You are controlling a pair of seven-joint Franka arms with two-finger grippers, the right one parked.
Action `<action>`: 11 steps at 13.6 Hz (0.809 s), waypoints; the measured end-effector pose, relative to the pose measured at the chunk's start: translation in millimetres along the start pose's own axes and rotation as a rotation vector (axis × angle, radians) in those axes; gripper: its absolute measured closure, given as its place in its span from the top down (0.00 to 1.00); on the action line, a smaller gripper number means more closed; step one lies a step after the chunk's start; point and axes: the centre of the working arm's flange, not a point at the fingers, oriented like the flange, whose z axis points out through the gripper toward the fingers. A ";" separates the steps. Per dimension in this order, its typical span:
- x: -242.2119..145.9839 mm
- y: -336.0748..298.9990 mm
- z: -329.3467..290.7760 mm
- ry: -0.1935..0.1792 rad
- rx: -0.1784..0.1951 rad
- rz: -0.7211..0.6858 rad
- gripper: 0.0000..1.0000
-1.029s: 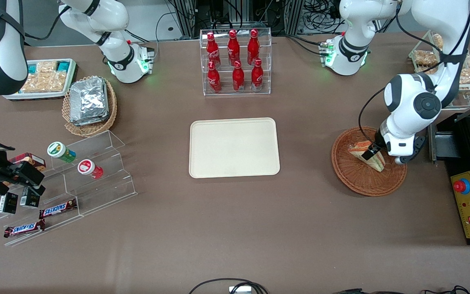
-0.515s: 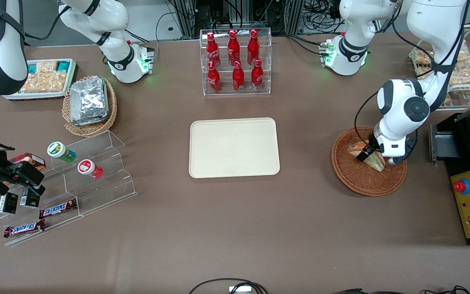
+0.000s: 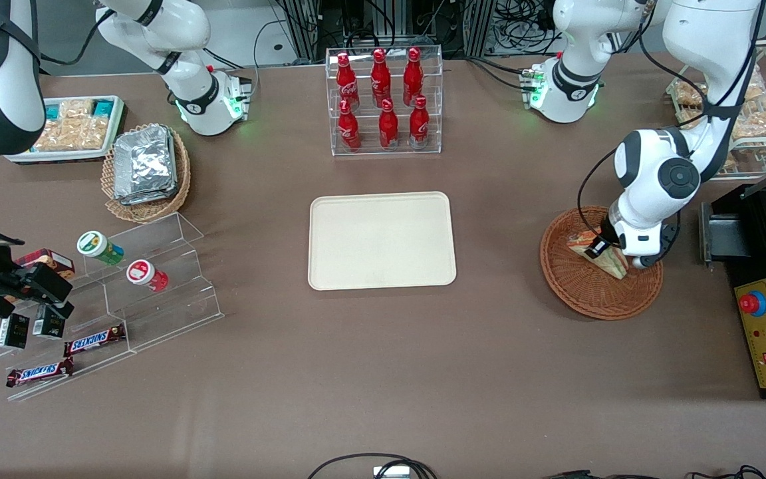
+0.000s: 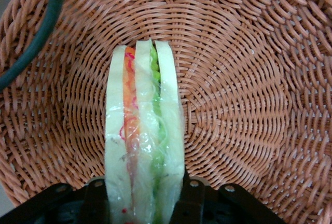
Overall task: Place sandwich from basket to tray
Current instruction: 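Close the left gripper on the sandwich and lift it, then carry the sandwich with the left gripper over the cream tray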
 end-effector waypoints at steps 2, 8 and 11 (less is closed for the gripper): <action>0.6 0.4 -3.0 0.003 -0.002 0.000 0.34; 15.5 24.7 -80.5 -0.015 0.045 0.043 0.20; 13.2 66.6 -145.9 -0.006 0.045 0.107 0.20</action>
